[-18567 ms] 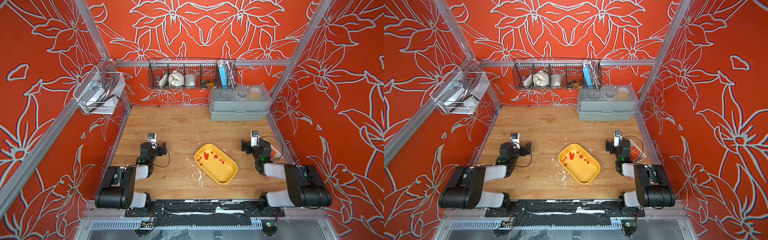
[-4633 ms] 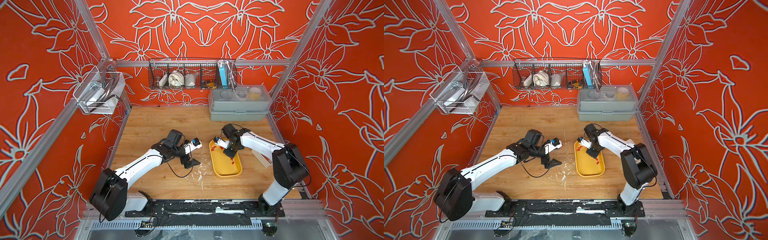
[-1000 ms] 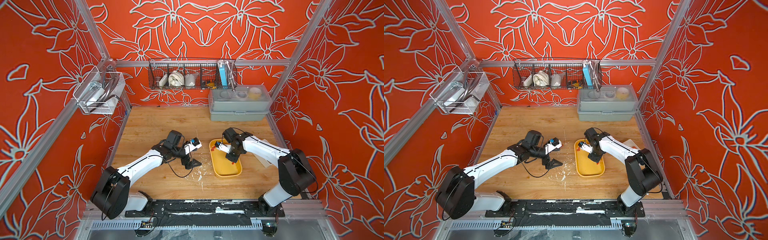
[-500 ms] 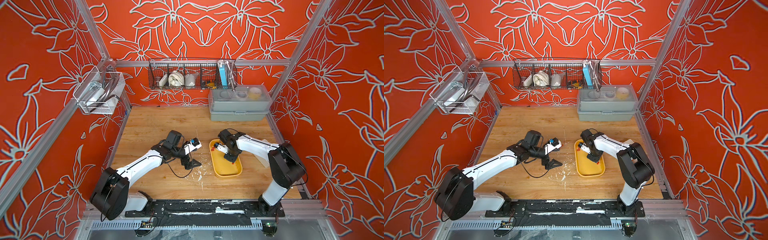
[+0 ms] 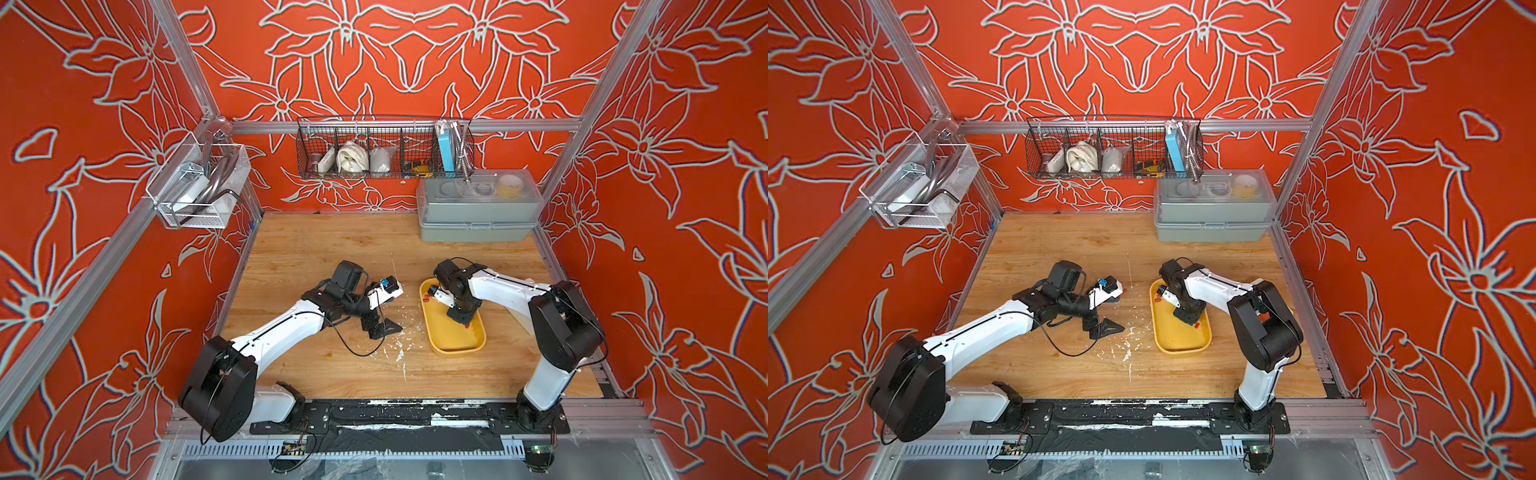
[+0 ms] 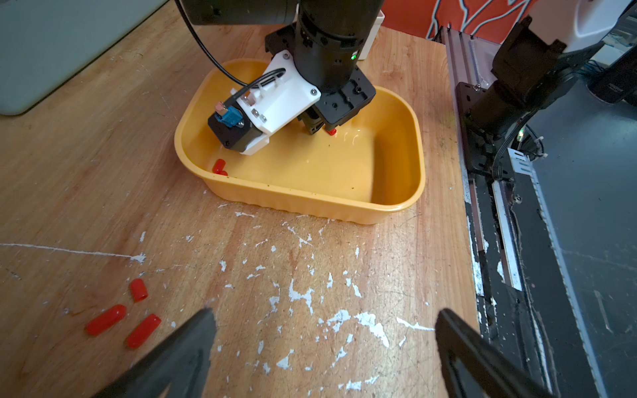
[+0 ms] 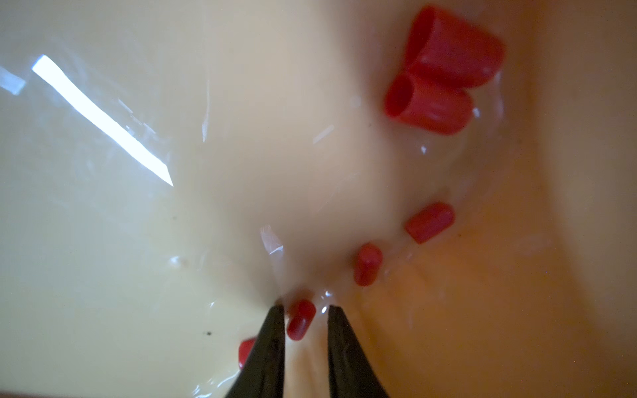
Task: Take the screw protection sleeves out of the storage box
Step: Pick up the screw protection sleeve from the storage box.
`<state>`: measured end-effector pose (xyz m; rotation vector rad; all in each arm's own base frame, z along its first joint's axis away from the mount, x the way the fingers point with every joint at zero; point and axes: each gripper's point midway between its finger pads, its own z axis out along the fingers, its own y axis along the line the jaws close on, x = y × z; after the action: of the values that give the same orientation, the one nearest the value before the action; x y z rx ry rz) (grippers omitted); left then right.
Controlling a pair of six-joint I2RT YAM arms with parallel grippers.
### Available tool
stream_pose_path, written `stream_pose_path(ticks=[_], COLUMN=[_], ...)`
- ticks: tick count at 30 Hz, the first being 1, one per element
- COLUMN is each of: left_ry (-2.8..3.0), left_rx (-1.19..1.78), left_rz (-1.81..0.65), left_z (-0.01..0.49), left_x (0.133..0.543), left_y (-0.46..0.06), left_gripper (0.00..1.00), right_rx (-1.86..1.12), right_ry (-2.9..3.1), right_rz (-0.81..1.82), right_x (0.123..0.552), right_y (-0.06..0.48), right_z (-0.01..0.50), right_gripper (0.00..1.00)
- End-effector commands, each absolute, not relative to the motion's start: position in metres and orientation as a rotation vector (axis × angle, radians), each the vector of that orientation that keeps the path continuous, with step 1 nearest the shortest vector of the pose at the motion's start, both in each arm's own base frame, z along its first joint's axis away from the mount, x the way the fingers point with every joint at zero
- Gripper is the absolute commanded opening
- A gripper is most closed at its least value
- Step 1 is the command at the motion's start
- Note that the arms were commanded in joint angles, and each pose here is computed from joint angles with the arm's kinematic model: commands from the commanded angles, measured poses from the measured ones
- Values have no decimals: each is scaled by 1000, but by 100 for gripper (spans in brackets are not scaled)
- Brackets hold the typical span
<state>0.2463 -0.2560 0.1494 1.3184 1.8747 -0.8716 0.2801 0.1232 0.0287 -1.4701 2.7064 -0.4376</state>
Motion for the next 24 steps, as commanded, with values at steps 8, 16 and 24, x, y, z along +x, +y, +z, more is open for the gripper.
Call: stream_pose_path(ticks=[8, 16, 24], left_ry=[1852, 1854, 1867], left_rx=[1334, 1334, 1323], left_rz=[-854, -819, -791], left_z=[158, 158, 160], left_x=[244, 247, 251], left_y=[-255, -253, -251], left_gripper=[98, 98, 98], right_rx=[-1480, -1482, -1474], right_ry=[2749, 2751, 2700], right_rz=[-446, -333, -245], right_x=[276, 272, 277], right_y=[123, 134, 145], right_z=[17, 22, 48], right_gripper=[17, 4, 0])
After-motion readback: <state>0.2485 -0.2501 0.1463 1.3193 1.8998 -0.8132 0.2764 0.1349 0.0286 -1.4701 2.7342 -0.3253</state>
